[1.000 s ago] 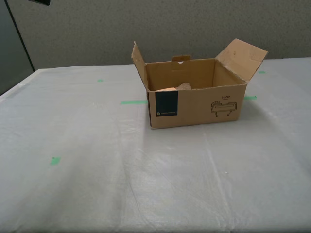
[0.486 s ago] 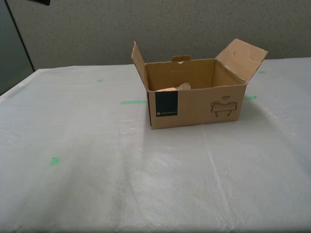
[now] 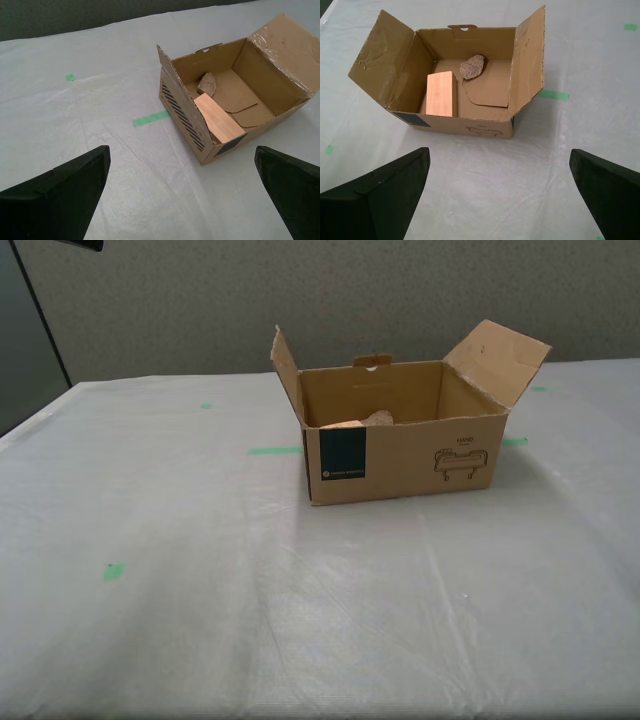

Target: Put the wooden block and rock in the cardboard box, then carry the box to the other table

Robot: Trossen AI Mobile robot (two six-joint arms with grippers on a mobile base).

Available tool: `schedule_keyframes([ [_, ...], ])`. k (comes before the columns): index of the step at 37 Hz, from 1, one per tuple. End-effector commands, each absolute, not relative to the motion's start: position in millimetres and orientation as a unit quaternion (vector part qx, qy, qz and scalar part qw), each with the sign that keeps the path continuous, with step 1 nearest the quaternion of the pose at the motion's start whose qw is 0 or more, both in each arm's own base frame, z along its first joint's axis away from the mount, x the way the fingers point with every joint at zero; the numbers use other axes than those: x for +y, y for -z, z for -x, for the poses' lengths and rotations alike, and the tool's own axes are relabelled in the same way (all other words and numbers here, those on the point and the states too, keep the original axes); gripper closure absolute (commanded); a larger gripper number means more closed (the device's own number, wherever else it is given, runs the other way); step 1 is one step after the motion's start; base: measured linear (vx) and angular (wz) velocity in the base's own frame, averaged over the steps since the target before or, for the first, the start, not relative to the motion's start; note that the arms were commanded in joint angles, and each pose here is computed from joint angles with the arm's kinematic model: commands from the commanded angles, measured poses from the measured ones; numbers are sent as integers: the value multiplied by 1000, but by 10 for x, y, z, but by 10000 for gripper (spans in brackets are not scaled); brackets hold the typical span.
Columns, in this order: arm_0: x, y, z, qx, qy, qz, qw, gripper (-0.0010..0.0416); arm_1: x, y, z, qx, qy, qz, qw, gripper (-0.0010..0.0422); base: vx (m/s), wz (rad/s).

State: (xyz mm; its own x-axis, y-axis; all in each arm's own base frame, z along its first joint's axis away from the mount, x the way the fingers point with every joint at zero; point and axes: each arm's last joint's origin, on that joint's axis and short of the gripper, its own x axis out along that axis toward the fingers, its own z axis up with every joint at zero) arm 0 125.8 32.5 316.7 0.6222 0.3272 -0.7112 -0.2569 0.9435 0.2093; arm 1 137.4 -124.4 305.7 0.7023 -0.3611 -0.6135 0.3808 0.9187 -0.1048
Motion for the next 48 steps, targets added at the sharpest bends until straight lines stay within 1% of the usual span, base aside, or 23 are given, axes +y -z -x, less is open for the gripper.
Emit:
schedule_keyframes([
  [1,326,-3169,-1258,402,-162,-42,900,16,-1243,-3059,-1374,329,200,-13,923,16,0,0],
  [48,326,-3169,-1258,402,-162,-42,900,16,-1243,-3060,-1374,329,200,-13,923,16,0,0],
])
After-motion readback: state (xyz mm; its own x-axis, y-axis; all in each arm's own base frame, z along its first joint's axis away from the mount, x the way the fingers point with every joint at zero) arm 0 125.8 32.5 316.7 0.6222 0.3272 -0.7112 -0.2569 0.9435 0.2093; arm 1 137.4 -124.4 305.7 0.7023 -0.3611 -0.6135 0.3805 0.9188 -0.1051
